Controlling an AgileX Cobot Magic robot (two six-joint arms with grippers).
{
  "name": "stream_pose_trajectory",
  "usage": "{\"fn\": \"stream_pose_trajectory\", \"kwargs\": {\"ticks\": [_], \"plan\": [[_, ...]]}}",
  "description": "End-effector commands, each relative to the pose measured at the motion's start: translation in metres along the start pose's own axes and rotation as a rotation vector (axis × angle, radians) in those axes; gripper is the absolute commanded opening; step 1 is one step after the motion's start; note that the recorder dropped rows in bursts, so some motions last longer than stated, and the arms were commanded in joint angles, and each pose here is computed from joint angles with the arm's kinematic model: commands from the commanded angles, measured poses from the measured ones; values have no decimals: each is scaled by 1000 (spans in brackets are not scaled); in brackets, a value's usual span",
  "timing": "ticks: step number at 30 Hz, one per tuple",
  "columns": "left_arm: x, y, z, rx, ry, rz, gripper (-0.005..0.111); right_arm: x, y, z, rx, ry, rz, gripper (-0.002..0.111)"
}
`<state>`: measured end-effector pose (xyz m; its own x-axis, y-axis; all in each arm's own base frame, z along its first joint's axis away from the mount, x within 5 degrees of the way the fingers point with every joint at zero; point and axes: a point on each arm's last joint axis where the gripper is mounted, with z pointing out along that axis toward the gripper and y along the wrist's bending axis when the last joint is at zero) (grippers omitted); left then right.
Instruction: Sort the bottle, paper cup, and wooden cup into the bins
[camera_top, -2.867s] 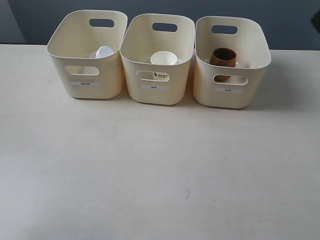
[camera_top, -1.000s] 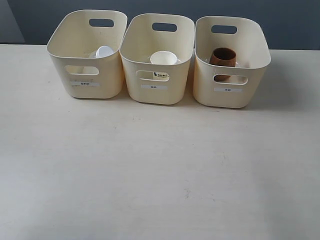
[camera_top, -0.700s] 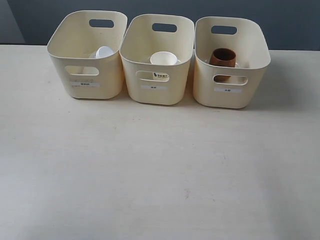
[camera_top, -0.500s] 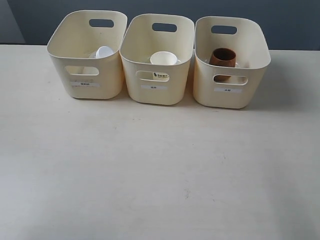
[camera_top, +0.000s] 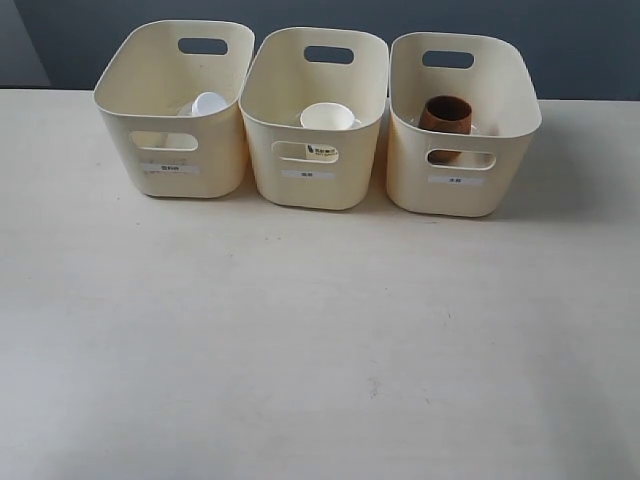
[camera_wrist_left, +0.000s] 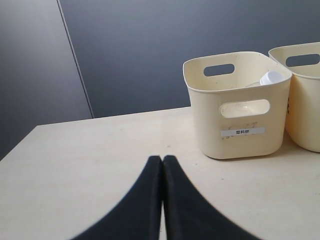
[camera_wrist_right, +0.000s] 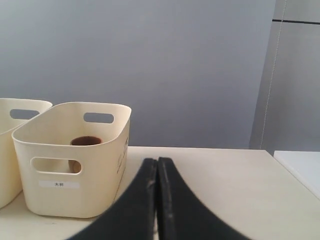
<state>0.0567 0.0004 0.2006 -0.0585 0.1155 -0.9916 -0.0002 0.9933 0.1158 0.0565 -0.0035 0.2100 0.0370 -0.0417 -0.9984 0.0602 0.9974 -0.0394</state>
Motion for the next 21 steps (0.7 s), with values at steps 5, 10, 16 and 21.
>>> {"fn": "stream_pose_trajectory", "kwargs": {"ticks": [5, 10, 16, 21], "plan": [[0, 0, 0, -2, -10, -1, 0, 0, 0, 0, 5, -9, -7, -1], [0, 0, 0, -2, -10, -1, 0, 0, 0, 0, 5, -9, -7, -1], [0, 0, 0, -2, -10, -1, 0, 0, 0, 0, 5, -8, -6, -1], [0, 0, 0, -2, -10, -1, 0, 0, 0, 0, 5, -8, -6, -1]]}}
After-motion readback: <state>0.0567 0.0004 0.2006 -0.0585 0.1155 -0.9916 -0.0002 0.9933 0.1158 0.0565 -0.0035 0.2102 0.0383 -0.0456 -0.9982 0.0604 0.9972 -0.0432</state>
